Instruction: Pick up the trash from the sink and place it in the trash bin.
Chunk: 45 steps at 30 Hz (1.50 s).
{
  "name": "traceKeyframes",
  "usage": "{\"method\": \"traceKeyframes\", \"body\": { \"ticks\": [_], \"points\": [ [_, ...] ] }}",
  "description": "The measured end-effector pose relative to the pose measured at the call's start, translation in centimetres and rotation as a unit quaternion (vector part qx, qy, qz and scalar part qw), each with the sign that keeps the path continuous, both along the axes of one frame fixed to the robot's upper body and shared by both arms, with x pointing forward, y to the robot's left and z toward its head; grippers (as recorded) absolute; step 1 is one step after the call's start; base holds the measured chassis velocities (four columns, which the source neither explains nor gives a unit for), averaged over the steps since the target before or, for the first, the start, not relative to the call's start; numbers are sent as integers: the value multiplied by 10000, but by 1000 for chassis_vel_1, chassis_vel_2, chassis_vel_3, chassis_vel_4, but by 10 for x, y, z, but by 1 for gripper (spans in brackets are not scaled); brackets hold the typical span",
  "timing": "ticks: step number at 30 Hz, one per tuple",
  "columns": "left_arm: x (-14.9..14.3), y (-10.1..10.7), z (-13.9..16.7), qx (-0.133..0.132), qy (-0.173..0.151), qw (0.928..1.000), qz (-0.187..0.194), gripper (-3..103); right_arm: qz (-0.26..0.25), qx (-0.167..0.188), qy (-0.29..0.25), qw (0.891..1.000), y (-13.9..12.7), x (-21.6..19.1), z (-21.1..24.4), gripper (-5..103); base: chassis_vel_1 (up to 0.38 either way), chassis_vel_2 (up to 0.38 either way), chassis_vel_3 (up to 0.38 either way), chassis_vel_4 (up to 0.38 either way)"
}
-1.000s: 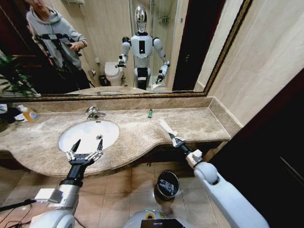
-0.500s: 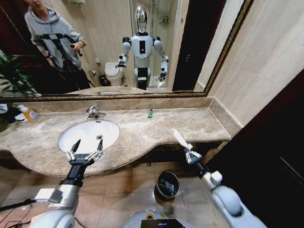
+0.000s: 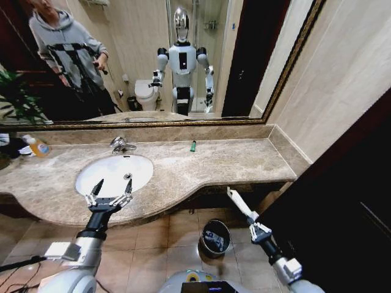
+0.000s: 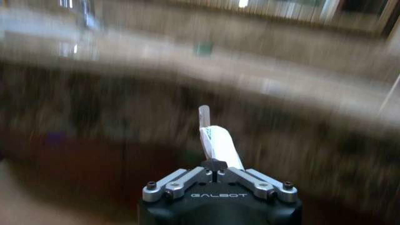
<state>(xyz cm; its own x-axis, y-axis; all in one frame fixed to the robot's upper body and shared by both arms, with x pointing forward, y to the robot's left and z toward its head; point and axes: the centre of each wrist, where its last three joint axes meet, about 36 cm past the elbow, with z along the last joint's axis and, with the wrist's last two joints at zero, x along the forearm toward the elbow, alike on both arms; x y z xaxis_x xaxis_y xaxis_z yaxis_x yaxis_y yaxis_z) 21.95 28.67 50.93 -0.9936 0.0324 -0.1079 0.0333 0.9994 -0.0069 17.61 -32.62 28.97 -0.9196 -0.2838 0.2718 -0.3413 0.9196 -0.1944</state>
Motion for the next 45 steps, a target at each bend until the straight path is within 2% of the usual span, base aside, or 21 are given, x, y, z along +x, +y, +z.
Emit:
{"method": "traceKeyframes", "body": {
  "ticks": [1, 4, 5, 7, 9, 11, 12, 15, 16, 19, 21, 27, 34, 37, 40, 43, 45],
  "points": [
    [0, 0, 0, 0, 0, 10000, 0, 100, 0, 0, 0, 10000, 0, 0, 0, 0, 0, 0, 0, 0],
    [0, 0, 0, 0, 0, 10000, 0, 100, 241, -330, 670, 9969, -10, 7, -41, 0, 0, 0, 0, 0],
    [0, 0, 0, 0, 0, 10000, 0, 100, 241, -330, 670, 9969, -10, 7, -41, 0, 0, 0, 0, 0],
    [0, 0, 0, 0, 0, 10000, 0, 100, 462, -497, 999, 9927, -12, 27, -57, 0, 0, 0, 0, 0],
    [0, 0, 0, 0, 0, 10000, 0, 100, 569, -622, 1097, 9904, -12, 39, -62, 0, 0, 0, 0, 0],
    [0, 0, 0, 0, 0, 10000, 0, 100, 796, -939, 1427, 9821, -13, 62, -73, 0, 0, 0, 0, 0],
    [0, 0, 0, 0, 0, 10000, 0, 100, 796, -939, 1427, 9821, -13, 62, -73, 0, 0, 0, 0, 0],
    [0, 0, 0, 0, 0, 10000, 0, 100, 1155, -1497, 1732, 9666, -15, 85, -97, 0, 0, 0, 0, 0],
    [0, 0, 0, 0, 0, 10000, 0, 100, 1155, -1497, 1732, 9666, -15, 85, -97, 0, 0, 0, 0, 0],
    [0, 0, 0, 0, 0, 10000, 0, 100, 1579, -2191, 1699, 9477, -23, 101, -133, 0, 0, 0, 0, 0],
    [0, 0, 0, 0, 0, 10000, 0, 100, 1720, -2417, 1796, 9379, -26, 108, -152, 0, 0, 0, 0, 0],
    [0, 0, 0, 0, 0, 10000, 0, 100, 1889, -2503, 2079, 9265, -16, 119, -186, 0, 0, 0, 0, 0],
    [0, 0, 0, 0, 0, 10000, 0, 100, 2079, -2450, 2122, 9229, 11, 134, -198, 0, 0, 0, 0, 0],
    [0, 0, 0, 0, 0, 10000, 0, 100, 2058, -2393, 2104, 9252, 24, 144, -203, 0, 0, 0, 0, 0],
    [0, 0, 0, 0, 0, 10000, 0, 100, 2046, -2392, 2111, 9254, 26, 148, -205, -3, 0, 0, 0, 0],
    [0, 0, 0, 0, 0, 10000, 0, 100, 2018, -2386, 2115, 9261, 25, 151, -205, 13, 0, 0, 0, 0],
    [0, 0, 0, 0, 0, 10000, 0, 100, 1995, -2362, 2115, 9272, 24, 151, -205, 13, 0, 0, 0, 0]
  ]
}}
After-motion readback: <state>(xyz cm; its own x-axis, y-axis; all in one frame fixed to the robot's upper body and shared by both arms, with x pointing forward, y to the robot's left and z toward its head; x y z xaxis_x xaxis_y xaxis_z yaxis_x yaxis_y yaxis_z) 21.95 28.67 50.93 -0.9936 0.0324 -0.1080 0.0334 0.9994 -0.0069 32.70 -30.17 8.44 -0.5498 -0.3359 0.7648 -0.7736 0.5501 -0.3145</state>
